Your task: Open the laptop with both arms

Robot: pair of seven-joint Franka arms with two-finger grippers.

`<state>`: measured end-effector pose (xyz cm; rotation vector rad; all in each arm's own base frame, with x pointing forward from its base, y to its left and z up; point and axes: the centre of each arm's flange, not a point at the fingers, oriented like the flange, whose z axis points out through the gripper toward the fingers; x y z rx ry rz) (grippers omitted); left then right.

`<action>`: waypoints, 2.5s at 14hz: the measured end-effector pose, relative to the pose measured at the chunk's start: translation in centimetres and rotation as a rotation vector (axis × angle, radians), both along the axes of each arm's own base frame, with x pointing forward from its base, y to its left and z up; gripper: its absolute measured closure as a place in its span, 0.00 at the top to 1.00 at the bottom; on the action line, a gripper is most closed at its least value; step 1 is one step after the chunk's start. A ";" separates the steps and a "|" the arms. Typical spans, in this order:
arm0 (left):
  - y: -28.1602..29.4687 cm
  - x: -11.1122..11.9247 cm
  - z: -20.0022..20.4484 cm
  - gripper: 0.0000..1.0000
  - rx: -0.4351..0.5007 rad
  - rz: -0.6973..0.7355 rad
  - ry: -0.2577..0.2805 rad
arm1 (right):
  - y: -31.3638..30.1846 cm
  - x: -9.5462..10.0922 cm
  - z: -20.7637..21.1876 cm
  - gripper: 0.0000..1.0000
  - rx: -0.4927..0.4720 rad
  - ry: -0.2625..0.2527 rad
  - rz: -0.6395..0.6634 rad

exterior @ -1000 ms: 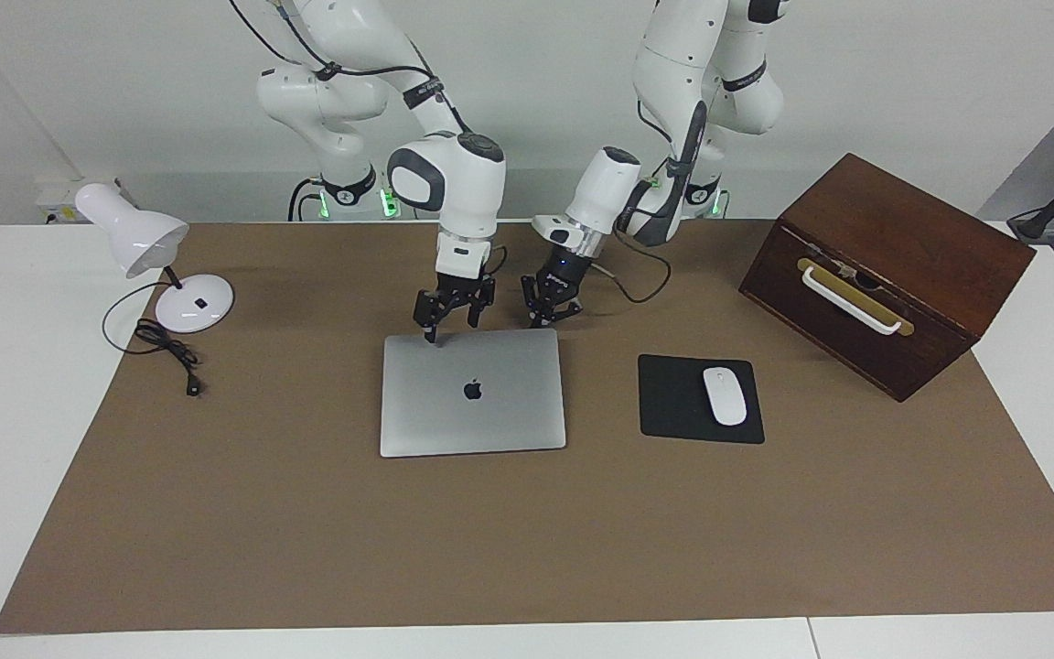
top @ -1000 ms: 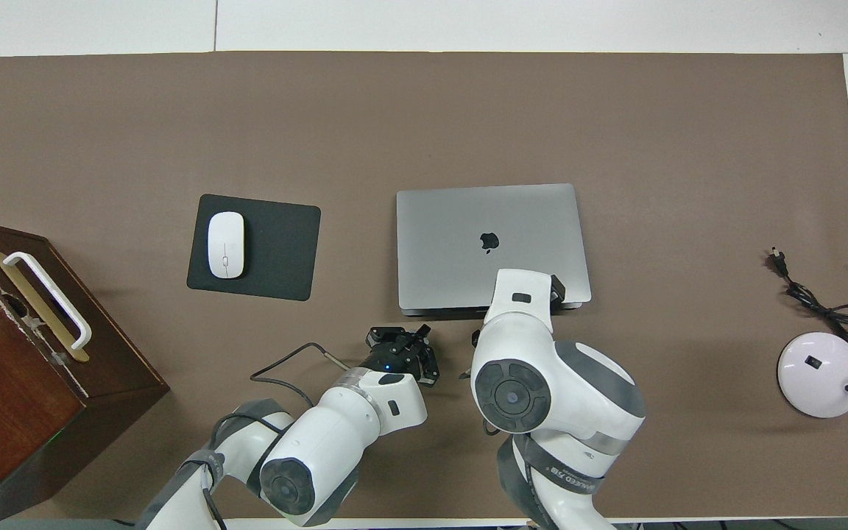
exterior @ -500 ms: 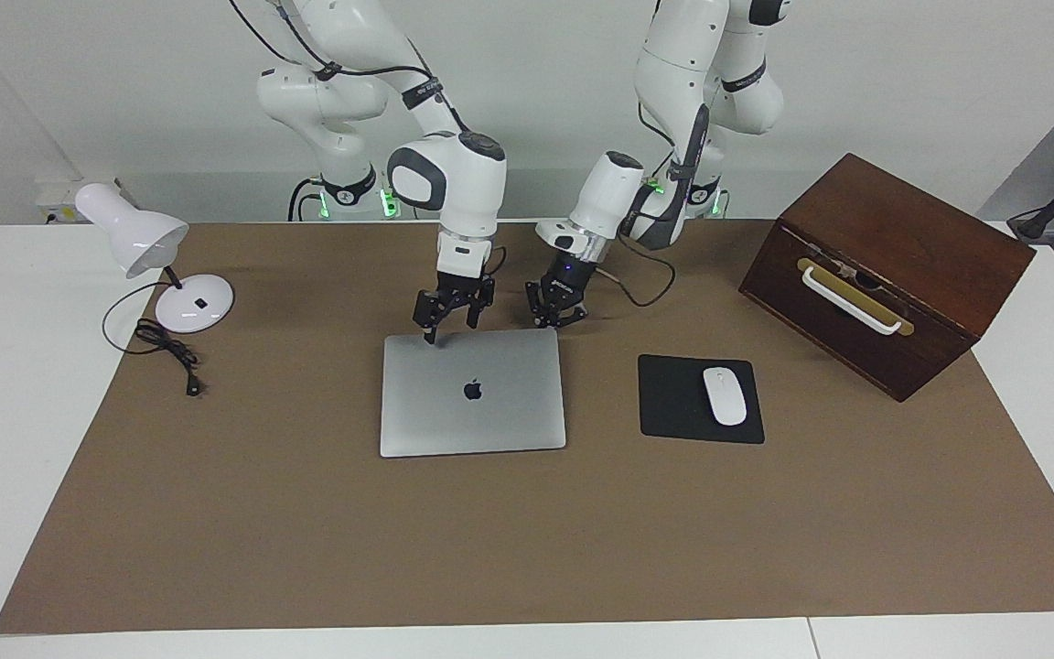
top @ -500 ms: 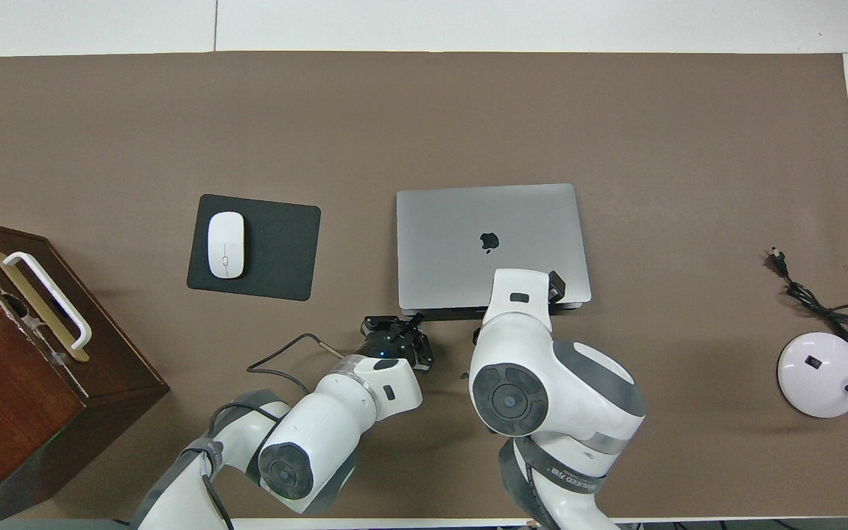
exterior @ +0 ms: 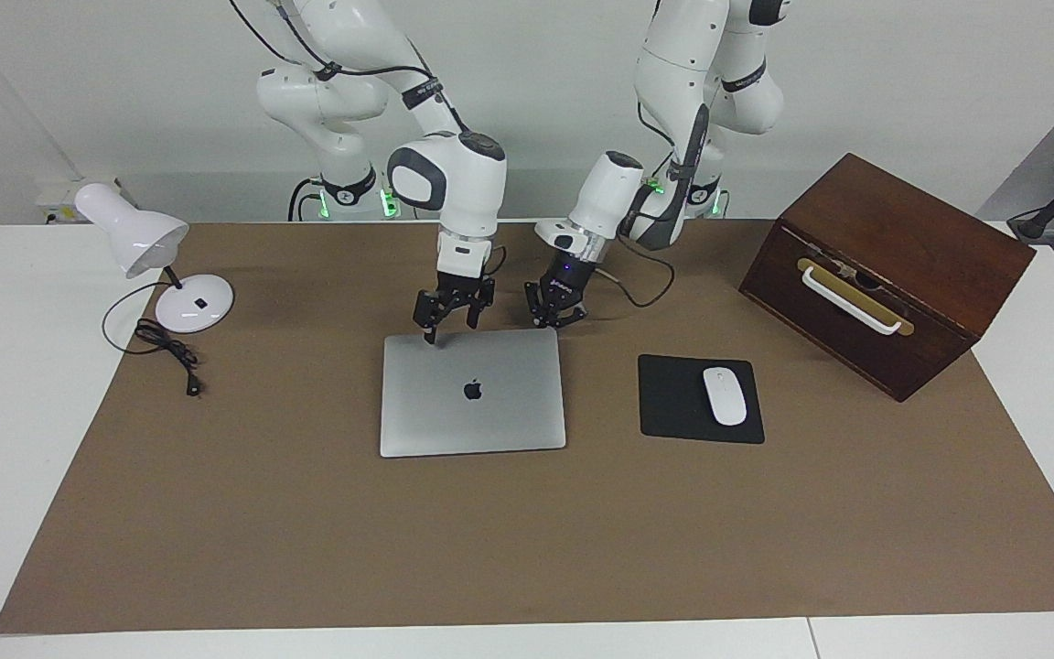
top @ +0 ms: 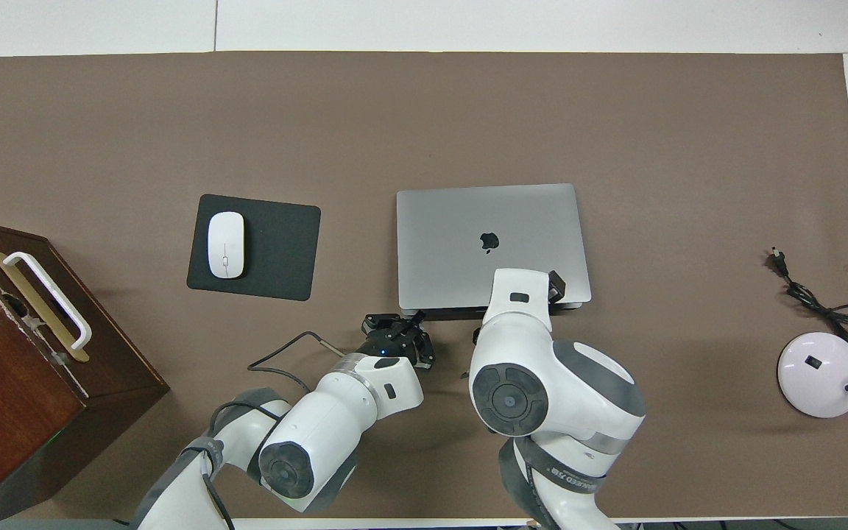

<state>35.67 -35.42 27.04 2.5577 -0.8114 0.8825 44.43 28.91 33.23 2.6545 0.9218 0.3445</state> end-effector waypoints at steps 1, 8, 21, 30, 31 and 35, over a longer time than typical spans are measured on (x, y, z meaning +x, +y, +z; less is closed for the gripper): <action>0.0 0.1 0.0 0.01 0.000 0.001 -0.001 | 0.0 0.0 0.0 1.00 0.000 0.000 0.000; 0.2 1.0 0.0 0.01 -0.004 0.017 -0.006 | 0.0 0.0 0.0 1.00 0.000 0.000 0.000; 0.1 2.1 -0.2 0.01 -0.008 0.032 -0.012 | 0.1 0.1 0.1 1.00 -0.002 -0.007 0.009; 0.5 2.6 -0.3 0.01 -0.007 0.043 -0.016 | -0.2 0.8 0.2 1.00 0.014 -0.016 0.006; 0.6 2.6 -0.3 0.01 -0.007 0.043 -0.017 | -0.2 0.8 0.2 1.00 0.014 -0.015 0.006; 0.6 2.6 -0.3 0.01 -0.008 0.043 -0.017 | -0.1 0.9 0.2 1.00 0.013 -0.018 0.009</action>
